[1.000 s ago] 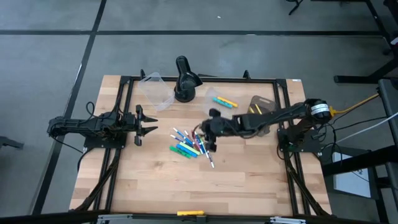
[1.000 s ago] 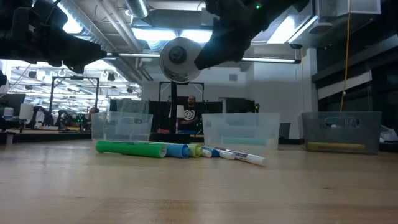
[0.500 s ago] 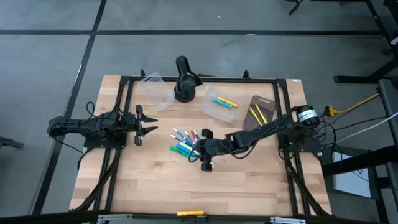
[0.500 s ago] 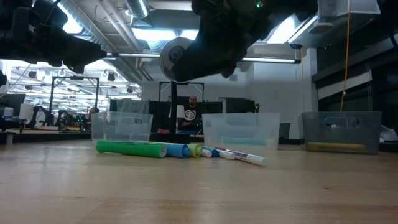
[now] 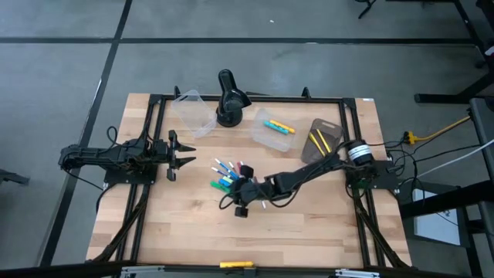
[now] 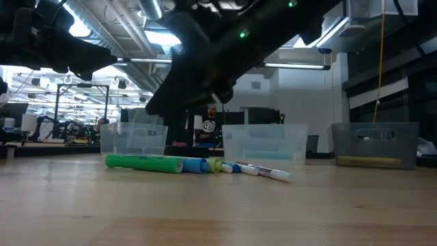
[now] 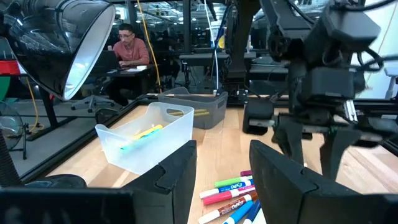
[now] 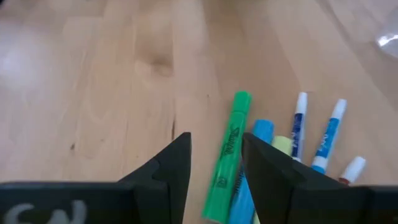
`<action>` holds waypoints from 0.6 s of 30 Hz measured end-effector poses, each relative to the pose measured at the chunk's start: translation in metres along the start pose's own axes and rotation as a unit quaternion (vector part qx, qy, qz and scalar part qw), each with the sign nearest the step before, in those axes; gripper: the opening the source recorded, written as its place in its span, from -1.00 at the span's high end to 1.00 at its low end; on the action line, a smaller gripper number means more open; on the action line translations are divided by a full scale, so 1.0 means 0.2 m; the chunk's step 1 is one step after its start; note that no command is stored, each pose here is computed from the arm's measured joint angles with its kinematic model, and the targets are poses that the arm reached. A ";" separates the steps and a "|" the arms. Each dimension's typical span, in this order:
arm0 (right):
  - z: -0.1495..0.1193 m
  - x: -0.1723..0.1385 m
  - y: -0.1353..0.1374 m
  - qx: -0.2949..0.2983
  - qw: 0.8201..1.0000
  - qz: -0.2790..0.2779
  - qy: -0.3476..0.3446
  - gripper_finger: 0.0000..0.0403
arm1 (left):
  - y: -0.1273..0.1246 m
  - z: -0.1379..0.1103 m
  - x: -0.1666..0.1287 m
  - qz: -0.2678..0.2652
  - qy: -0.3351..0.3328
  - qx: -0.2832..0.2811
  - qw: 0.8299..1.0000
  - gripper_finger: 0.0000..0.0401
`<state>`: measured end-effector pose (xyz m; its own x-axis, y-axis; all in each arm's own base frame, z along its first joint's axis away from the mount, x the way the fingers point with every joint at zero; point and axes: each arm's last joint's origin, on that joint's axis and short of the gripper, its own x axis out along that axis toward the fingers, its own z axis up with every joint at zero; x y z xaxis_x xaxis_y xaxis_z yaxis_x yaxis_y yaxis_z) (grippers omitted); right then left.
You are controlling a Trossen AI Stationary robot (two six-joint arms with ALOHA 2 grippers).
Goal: Pick & Place Markers
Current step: Put the green highlighter in the right transparent bin
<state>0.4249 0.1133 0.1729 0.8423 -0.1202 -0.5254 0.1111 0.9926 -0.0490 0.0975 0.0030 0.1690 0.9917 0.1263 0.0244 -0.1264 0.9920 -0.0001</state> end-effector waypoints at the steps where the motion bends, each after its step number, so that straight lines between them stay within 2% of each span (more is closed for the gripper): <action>1: -0.01 0.02 0.01 -0.001 1.000 0.000 0.002 0.30 | 0.00 0.00 0.00 0.000 0.000 0.000 1.000 0.29; 13: -0.08 0.17 0.05 -0.004 1.000 -0.006 0.023 0.30 | 0.00 0.00 0.00 0.000 0.000 0.000 1.000 0.29; 18: -0.10 0.18 0.03 0.004 0.999 -0.028 0.025 0.30 | 0.00 0.00 0.00 0.000 0.000 0.000 1.000 0.29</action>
<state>0.4458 0.1149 0.1370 0.8071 -0.1749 -0.5639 0.1617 0.9841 -0.0738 0.0976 0.0030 0.1688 0.9917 0.1267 0.0237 -0.1267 0.9919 0.0000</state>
